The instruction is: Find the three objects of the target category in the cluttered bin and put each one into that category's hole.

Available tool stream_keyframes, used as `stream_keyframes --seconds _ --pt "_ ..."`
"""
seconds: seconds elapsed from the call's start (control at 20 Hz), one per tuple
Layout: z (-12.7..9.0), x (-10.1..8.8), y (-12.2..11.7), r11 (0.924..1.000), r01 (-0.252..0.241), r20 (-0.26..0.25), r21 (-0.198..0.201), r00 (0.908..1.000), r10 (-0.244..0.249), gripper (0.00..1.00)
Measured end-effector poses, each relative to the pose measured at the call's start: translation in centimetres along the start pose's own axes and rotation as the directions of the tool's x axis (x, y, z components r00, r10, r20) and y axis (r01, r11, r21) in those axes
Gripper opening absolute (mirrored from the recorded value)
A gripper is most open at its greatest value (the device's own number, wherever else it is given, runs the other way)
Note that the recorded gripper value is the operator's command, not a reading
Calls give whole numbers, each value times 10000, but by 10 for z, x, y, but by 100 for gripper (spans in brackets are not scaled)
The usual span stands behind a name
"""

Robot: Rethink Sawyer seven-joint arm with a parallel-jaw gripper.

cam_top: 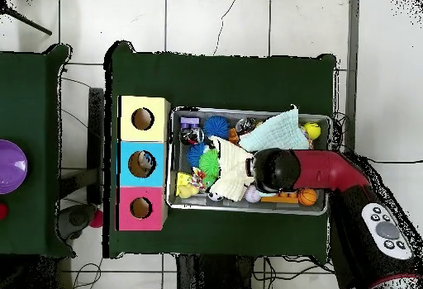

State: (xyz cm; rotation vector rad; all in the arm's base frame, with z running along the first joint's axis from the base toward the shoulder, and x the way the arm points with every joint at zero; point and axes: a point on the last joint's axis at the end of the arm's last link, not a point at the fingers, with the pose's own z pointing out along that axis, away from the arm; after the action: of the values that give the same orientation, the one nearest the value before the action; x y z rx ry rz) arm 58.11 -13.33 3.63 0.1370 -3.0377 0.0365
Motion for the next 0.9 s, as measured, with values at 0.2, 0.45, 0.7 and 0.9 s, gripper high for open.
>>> stream_keyframes --seconds 0.2,0.45,0.7,0.9 --pt "1 1 -5 9994 232 44 274 9997 -234 100" --pt "-3 -1 -14 9969 464 164 642 9987 -475 100" --pt "-13 -8 -24 9897 797 415 1186 9955 -851 100" --pt "-19 -13 -28 9839 1007 561 1477 9923 -1100 100"
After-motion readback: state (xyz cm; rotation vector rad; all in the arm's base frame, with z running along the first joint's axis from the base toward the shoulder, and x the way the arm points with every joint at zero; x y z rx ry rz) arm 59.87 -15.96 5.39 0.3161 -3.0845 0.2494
